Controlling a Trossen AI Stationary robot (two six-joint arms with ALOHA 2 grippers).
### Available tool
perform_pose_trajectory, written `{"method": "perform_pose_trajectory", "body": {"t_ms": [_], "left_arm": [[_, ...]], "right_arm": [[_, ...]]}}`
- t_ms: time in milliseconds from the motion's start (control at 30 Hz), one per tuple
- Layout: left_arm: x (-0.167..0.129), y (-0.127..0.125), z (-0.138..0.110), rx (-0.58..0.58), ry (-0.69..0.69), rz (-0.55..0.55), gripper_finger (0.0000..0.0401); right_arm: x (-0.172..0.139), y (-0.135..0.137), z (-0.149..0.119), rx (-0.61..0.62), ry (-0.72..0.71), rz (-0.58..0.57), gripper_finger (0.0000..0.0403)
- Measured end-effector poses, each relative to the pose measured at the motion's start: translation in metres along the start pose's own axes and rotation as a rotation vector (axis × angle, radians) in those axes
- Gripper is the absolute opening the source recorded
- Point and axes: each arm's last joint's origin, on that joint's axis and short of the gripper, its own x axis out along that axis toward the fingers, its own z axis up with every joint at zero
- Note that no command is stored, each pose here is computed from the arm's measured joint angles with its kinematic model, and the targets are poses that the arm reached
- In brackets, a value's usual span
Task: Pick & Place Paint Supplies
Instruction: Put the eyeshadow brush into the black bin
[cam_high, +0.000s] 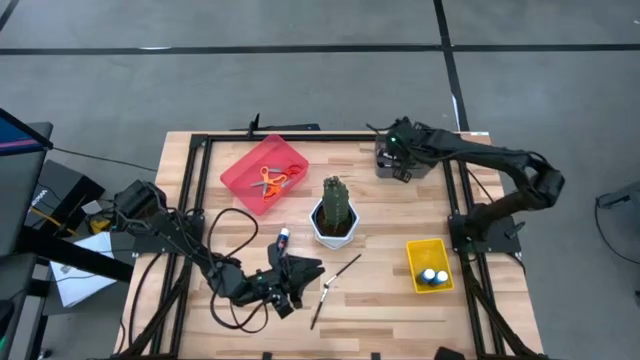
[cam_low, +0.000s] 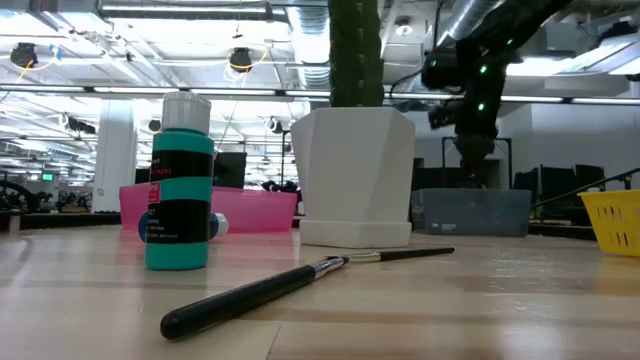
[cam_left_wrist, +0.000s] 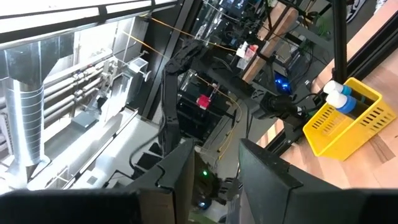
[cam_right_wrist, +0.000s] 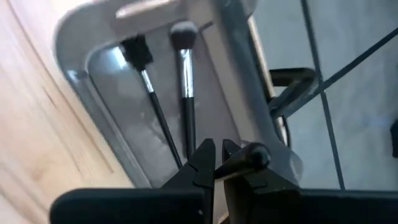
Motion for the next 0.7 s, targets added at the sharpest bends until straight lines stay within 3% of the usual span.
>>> {"method": "perform_pose_trajectory", "body": {"t_ms": [700], "left_arm": [[0.000,0.000,0.000,-0.008,0.012,0.003,0.0118]], "right_arm": [[0.052,0.014,0.011,-0.126,0.172,0.024,0.0007]]}}
